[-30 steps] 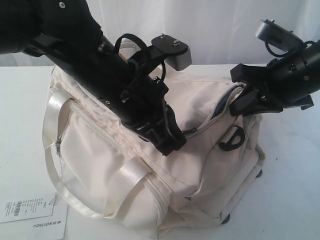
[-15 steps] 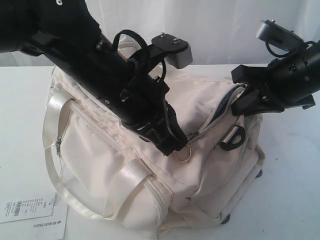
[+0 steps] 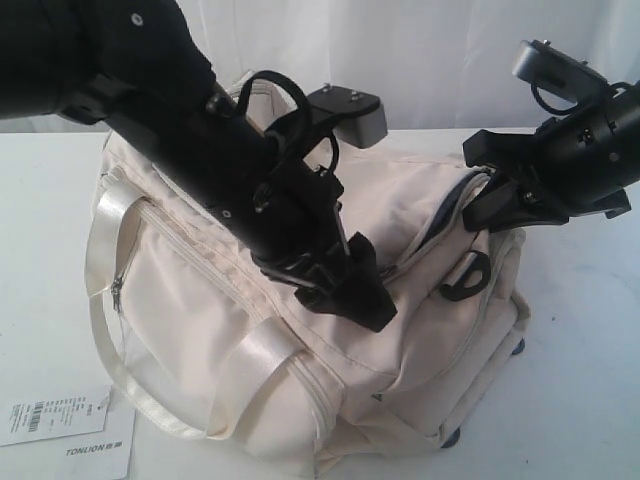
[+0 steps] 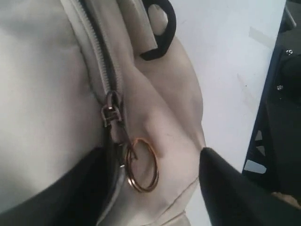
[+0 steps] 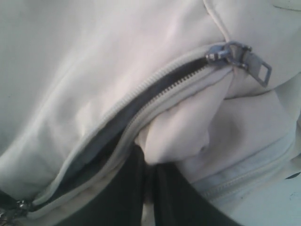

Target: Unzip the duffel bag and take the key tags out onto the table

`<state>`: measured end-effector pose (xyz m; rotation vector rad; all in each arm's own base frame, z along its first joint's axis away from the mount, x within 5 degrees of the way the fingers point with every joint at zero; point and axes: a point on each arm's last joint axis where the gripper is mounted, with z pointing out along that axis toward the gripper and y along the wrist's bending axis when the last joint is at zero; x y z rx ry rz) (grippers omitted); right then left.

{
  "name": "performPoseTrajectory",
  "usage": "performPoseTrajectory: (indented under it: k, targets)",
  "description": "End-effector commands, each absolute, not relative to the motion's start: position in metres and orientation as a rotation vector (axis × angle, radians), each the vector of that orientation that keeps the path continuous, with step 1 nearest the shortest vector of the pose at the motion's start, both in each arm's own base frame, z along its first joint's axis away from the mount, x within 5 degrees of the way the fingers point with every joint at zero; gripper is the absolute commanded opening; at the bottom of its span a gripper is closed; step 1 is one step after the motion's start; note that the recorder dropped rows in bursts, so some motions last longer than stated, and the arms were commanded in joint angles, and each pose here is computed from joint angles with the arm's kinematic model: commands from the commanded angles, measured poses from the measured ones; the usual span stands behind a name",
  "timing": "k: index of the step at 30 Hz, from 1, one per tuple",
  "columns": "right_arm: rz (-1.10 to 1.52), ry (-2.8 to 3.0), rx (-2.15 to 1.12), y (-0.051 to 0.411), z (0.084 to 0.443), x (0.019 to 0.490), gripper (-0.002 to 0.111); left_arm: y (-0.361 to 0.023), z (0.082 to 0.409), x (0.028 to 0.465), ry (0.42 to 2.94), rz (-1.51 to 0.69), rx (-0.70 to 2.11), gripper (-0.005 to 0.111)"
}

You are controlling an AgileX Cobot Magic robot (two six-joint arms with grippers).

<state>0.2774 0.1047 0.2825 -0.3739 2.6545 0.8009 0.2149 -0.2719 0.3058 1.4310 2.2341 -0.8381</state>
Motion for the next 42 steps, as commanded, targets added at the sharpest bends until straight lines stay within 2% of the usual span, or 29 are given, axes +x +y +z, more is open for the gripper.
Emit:
performPoseTrajectory:
  k: [1,9,16,23,32,42]
  targets:
    - [0.777,2.628,-0.374,0.102,0.284,0.279,0.000,-0.278,0.291,0.216,2.302,-0.885,1.421,0.061]
    - [0.777,2.628,-0.374,0.102,0.284,0.279,0.000,-0.282,0.298,0.219,2.272,-0.916,1.371,0.025]
    - [0.777,2.628,-0.374,0.102,0.284,0.279,0.000,-0.281,0.297,0.217,2.286,-0.931,1.390,0.000]
    - [0.764,2.630,-0.381,0.102,0.284,0.279,0.000,-0.279,0.302,0.211,2.296,-0.956,1.455,0.000]
    - [0.757,2.629,-0.383,0.101,0.284,0.279,0.000,-0.269,0.334,0.202,2.207,-0.925,1.519,0.000]
    - [0.744,2.630,-0.389,0.101,0.283,0.279,0.000,-0.263,0.332,0.195,2.253,-0.910,1.630,0.000]
